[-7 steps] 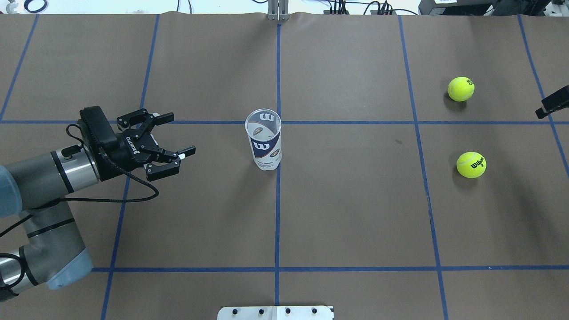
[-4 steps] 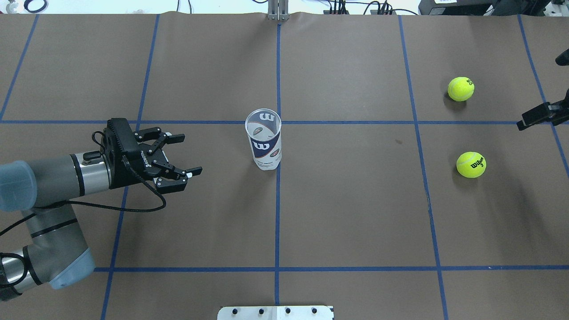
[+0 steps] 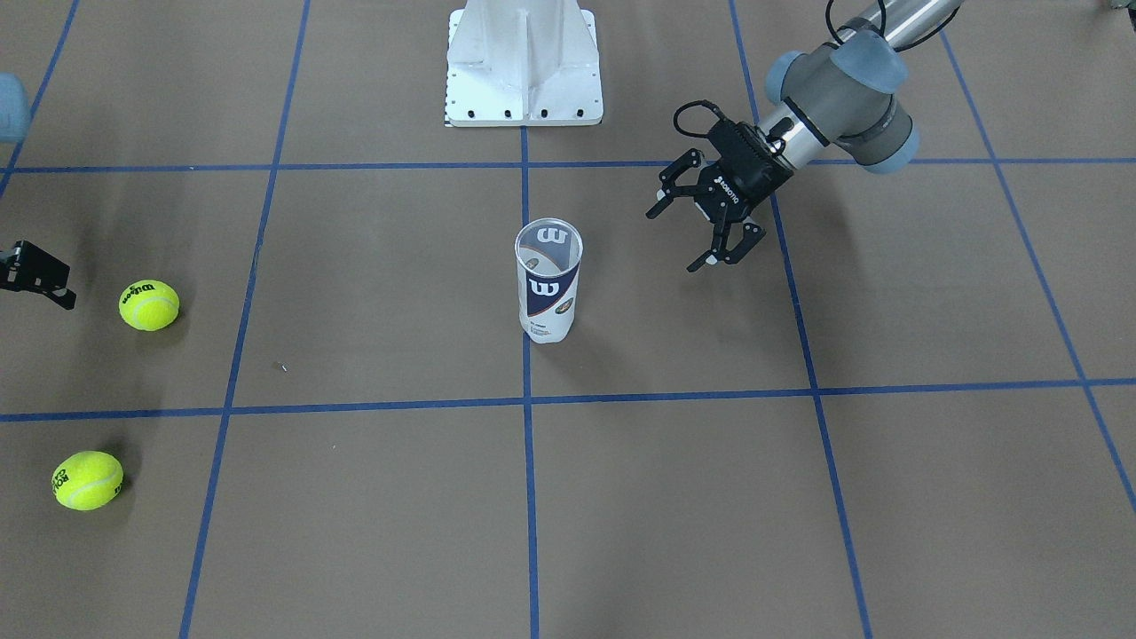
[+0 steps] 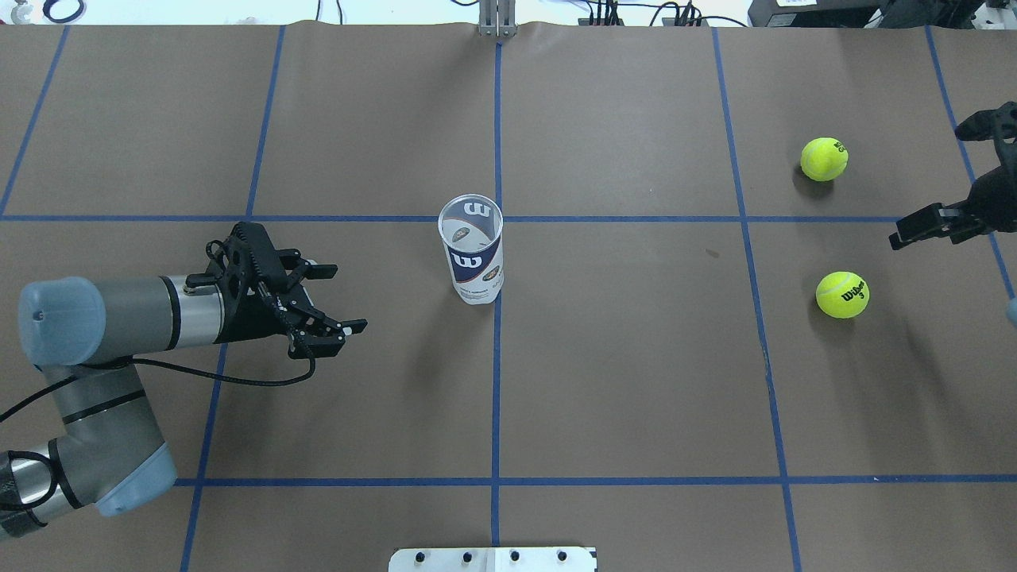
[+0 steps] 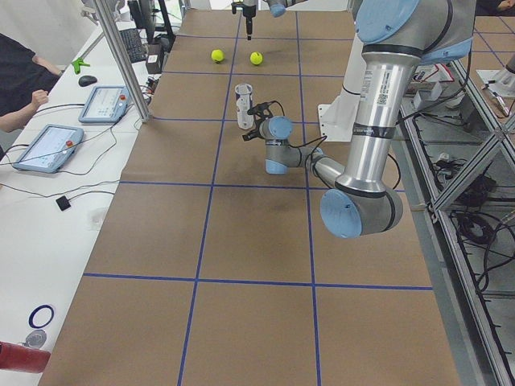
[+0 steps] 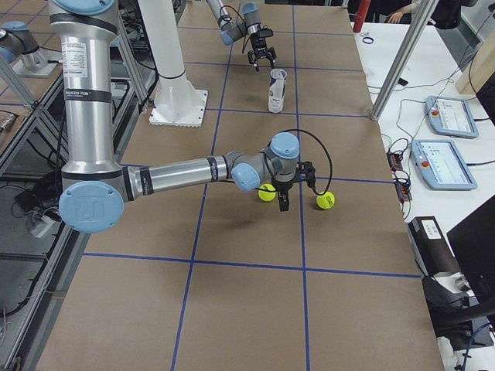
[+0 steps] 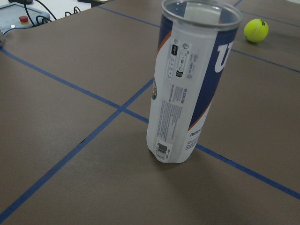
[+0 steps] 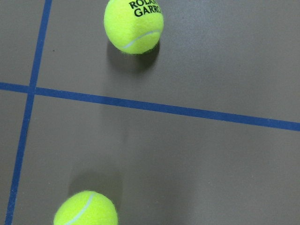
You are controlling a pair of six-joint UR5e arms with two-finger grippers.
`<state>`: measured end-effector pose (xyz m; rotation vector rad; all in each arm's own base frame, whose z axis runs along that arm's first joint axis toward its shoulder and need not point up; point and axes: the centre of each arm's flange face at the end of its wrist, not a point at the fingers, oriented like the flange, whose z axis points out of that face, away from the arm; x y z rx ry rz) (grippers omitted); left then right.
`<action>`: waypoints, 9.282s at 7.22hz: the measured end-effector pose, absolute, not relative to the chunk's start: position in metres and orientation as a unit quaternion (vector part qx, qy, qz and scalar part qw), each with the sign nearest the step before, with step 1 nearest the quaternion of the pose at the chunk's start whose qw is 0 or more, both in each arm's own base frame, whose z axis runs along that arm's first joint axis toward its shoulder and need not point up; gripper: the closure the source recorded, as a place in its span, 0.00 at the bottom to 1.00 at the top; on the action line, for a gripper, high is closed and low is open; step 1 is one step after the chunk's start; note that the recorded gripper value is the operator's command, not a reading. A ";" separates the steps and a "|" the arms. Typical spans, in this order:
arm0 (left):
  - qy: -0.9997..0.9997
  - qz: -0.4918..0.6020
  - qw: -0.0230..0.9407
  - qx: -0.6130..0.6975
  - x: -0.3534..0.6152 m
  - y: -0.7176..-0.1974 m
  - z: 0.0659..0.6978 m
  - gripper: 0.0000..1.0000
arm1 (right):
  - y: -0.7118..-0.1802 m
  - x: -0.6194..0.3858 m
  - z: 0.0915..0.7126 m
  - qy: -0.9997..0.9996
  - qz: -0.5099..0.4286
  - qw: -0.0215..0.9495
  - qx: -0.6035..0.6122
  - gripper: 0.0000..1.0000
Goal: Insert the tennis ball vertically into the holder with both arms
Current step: 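Lower the right gripper onto the nearer yellow tennis ball and grasp it, then grasp the standing can with the left gripper while the right gripper lifts the ball, then carry the ball with the right gripper over the can's open top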
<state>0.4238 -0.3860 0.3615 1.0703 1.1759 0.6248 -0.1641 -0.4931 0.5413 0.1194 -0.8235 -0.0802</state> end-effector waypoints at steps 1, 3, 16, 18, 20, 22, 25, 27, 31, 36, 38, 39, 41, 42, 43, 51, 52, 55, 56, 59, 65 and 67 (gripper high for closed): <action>0.519 0.276 0.658 0.471 0.426 -0.387 0.359 0.01 | -0.490 -0.184 0.536 -0.399 -0.039 0.914 0.062 0.01; 0.519 0.276 0.657 0.472 0.427 -0.387 0.356 0.01 | -0.485 -0.211 0.528 -0.404 -0.047 0.911 0.070 0.01; 0.520 0.277 0.656 0.473 0.426 -0.387 0.354 0.01 | -0.468 -0.262 0.546 -0.401 -0.084 0.912 0.030 1.00; 0.520 0.277 0.655 0.473 0.427 -0.388 0.353 0.01 | -0.469 -0.250 0.525 -0.412 -0.082 0.906 0.048 1.00; 0.522 0.276 0.652 0.475 0.435 -0.391 0.345 0.01 | -0.474 -0.215 0.492 -0.431 -0.066 0.896 0.081 1.00; 0.523 0.278 0.652 0.473 0.460 -0.400 0.339 0.01 | -0.486 -0.188 0.470 -0.448 -0.052 0.887 0.099 1.00; 0.526 0.283 0.644 0.478 0.489 -0.407 0.322 0.01 | -0.503 -0.173 0.444 -0.464 -0.045 0.876 0.121 1.00; 0.528 0.283 0.639 0.483 0.503 -0.414 0.308 0.01 | -0.508 -0.173 0.434 -0.470 -0.048 0.872 0.127 1.00; 0.513 0.254 0.643 0.509 0.520 -0.413 0.300 0.01 | -0.512 -0.174 0.424 -0.475 -0.051 0.869 0.132 1.00; 0.520 0.228 0.627 0.534 0.539 -0.400 0.310 0.01 | -0.515 -0.173 0.419 -0.476 -0.051 0.867 0.136 1.00; 0.523 0.213 0.620 0.545 0.545 -0.398 0.304 0.01 | -0.515 -0.172 0.419 -0.477 -0.050 0.867 0.136 1.00; 0.522 0.209 0.619 0.548 0.547 -0.399 0.301 0.01 | -0.515 -0.171 0.419 -0.478 -0.050 0.867 0.135 1.00; 0.520 0.207 0.620 0.550 0.553 -0.403 0.296 0.01 | -0.516 -0.171 0.420 -0.478 -0.049 0.867 0.134 1.00; 0.518 0.207 0.622 0.549 0.557 -0.405 0.295 0.01 | -0.516 -0.171 0.420 -0.478 -0.049 0.867 0.135 1.00; 0.517 0.207 0.623 0.549 0.559 -0.406 0.295 0.01 | -0.516 -0.171 0.420 -0.478 -0.050 0.867 0.135 1.00; 0.501 0.187 0.633 0.560 0.570 -0.417 0.287 0.01 | -0.515 -0.171 0.408 -0.482 -0.054 0.863 0.144 1.00; 0.500 0.187 0.634 0.560 0.575 -0.419 0.284 0.01 | -0.516 -0.171 0.406 -0.483 -0.054 0.862 0.145 1.00; 0.491 0.180 0.640 0.563 0.583 -0.426 0.283 0.01 | -0.516 -0.173 0.397 -0.490 -0.060 0.857 0.146 1.00; 0.490 0.179 0.640 0.564 0.583 -0.427 0.283 0.01 | -0.518 -0.174 0.390 -0.494 -0.064 0.854 0.149 1.00; 0.492 0.177 0.639 0.565 0.583 -0.427 0.282 0.04 | -0.537 -0.185 0.336 -0.505 -0.072 0.847 0.150 1.00; 0.496 0.173 0.633 0.569 0.582 -0.427 0.275 0.26 | -0.548 -0.219 0.214 -0.531 -0.041 0.837 0.128 1.00; 0.495 0.172 0.633 0.569 0.582 -0.427 0.274 0.26 | -0.544 -0.234 0.187 -0.544 -0.037 0.829 0.124 1.00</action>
